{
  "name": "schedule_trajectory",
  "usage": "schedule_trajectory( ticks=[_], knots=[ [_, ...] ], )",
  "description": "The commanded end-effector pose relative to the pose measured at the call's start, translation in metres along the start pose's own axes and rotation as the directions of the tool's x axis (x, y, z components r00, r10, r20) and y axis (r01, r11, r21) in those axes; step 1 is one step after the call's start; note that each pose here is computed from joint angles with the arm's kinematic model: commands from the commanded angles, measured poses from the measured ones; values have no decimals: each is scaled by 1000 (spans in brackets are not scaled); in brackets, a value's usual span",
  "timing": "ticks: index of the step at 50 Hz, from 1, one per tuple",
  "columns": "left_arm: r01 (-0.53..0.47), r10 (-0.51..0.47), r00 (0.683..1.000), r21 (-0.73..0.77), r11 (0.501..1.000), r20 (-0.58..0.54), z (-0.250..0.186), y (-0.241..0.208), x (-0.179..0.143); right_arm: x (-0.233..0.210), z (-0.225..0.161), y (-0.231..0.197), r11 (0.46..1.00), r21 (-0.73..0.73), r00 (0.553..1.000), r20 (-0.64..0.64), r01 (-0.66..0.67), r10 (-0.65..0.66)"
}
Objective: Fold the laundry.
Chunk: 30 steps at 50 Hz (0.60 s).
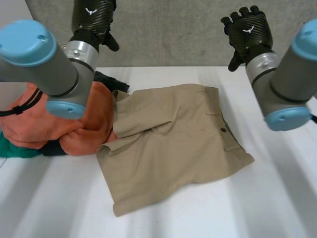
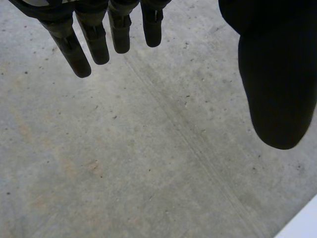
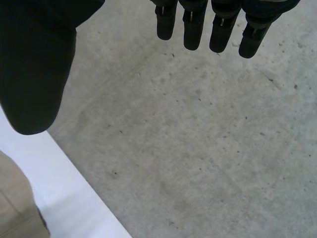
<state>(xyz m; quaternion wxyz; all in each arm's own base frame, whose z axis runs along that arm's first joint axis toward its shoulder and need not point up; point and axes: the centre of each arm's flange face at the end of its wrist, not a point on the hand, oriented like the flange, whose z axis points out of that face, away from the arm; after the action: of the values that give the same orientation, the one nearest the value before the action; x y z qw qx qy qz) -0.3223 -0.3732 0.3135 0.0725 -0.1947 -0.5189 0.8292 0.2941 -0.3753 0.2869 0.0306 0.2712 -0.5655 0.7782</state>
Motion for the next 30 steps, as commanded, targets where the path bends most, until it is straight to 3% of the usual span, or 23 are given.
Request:
schedule_trajectory(
  ticks=[1, 4, 9, 14, 17, 30],
  knots=[
    [0, 1, 1000, -155, 988, 11, -69, -36, -8, 20, -48, -2, 983, -178, 972, 235, 35, 8],
    [-3, -1, 1000, -253, 968, -15, -101, -39, -4, 37, -68, 5, 961, -268, 959, 282, 64, 15],
    [-38, -38, 988, -479, 877, -148, -186, -32, 20, 41, -102, 32, 905, -410, 928, 369, 117, 48],
    [-82, -89, 962, -585, 807, -258, -246, -19, 42, 19, -137, 62, 867, -443, 852, 522, 230, 41],
    [-81, -138, 949, -639, 765, -285, -273, -8, 52, 14, -149, 79, 868, -428, 831, 556, 251, 34],
    [-78, -182, 943, -719, 691, -278, -285, 43, 70, -8, -161, 136, 899, -378, 842, 540, 223, 18]
  ],
)
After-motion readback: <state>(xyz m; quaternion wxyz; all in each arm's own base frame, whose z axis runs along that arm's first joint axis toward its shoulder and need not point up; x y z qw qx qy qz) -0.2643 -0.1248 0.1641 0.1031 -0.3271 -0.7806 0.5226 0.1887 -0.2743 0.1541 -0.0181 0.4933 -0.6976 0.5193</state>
